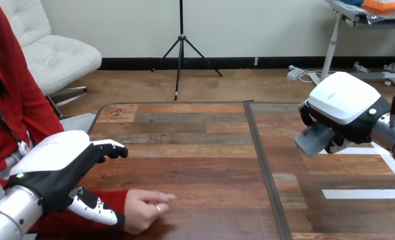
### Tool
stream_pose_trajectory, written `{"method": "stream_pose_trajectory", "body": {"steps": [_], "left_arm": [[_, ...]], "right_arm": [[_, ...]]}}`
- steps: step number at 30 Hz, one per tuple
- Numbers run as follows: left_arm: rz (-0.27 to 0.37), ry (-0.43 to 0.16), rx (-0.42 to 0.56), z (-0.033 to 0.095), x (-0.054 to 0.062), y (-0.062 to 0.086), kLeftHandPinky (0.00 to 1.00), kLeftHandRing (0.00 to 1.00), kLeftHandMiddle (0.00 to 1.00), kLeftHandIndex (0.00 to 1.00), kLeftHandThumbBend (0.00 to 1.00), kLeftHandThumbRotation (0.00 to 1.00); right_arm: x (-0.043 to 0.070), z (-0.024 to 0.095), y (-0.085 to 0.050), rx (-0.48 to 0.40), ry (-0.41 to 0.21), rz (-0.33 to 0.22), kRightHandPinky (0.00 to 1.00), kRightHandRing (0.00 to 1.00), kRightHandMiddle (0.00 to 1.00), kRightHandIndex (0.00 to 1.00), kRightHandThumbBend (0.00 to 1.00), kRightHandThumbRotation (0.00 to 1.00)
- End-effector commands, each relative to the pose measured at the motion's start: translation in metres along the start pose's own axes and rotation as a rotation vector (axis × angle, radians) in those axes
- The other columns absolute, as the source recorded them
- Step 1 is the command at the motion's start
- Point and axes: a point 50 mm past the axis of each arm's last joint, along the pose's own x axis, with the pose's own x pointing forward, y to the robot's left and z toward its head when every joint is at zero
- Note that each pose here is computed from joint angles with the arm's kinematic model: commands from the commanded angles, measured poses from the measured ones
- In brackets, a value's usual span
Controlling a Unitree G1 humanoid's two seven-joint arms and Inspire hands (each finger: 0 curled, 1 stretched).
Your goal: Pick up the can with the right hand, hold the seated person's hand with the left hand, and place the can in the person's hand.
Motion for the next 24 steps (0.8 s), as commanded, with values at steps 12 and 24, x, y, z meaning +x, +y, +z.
{"method": "stream_pose_trajectory", "body": {"steps": [12, 24], "left_arm": [[0.032, -0.02, 0.099, 0.0187, 0.0068, 0.0165, 0.68, 0.77, 0.8, 0.77, 1.0, 0.15], [-0.048, -0.007, 0.082, 0.0234, 0.0097, 0.0154, 0.69, 0.79, 0.82, 0.79, 1.0, 0.07]], "right_arm": [[0.0052, -0.0215, -0.0327, -0.024, 0.069, -0.12, 0.4, 0.47, 0.52, 0.47, 0.7, 0.0], [0.0037, -0.0223, -0.0309, -0.034, 0.079, -0.13, 0.4, 0.47, 0.51, 0.46, 0.72, 0.0]]}}
